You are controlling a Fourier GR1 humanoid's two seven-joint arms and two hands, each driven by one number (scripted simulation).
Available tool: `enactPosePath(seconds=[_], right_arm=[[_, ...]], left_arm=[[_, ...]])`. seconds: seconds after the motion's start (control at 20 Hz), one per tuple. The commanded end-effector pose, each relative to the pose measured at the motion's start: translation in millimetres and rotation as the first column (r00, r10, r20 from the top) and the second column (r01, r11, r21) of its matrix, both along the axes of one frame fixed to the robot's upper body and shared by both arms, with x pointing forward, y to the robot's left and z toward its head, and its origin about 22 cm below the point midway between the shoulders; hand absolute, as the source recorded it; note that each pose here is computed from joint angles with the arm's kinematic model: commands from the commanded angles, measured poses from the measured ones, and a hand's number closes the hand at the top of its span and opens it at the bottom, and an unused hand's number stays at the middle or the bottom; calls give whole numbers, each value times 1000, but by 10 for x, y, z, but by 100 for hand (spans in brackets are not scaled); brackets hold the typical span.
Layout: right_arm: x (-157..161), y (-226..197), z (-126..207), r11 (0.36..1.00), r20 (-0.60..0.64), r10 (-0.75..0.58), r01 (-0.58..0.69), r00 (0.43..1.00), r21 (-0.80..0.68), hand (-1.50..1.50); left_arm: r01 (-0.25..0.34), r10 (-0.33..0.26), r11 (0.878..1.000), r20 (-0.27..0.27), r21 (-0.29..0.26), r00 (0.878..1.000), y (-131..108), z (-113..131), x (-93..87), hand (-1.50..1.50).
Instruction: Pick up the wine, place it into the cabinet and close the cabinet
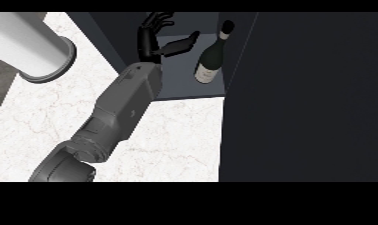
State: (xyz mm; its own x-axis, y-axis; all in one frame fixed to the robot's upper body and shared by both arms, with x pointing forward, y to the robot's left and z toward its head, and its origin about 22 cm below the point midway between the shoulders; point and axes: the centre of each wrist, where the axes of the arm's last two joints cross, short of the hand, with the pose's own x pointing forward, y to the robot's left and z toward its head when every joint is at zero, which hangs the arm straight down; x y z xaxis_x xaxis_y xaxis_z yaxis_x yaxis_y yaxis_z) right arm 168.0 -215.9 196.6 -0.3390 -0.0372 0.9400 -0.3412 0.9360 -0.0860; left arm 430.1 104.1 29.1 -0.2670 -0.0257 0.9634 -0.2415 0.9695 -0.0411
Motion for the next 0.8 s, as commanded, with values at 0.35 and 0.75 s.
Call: enactPosePath(seconds=[0.35,0.75], right_arm=[[-142,-90,18,1000,12,21,-21,1000,13,-150],[-32,-57,9,999,38,25,-26,999,30,-150]], left_arm=[[-63,68,993,-50,101,996,109,-279,-123,-150],[-77,78,995,-15,62,997,275,-274,-96,-150]])
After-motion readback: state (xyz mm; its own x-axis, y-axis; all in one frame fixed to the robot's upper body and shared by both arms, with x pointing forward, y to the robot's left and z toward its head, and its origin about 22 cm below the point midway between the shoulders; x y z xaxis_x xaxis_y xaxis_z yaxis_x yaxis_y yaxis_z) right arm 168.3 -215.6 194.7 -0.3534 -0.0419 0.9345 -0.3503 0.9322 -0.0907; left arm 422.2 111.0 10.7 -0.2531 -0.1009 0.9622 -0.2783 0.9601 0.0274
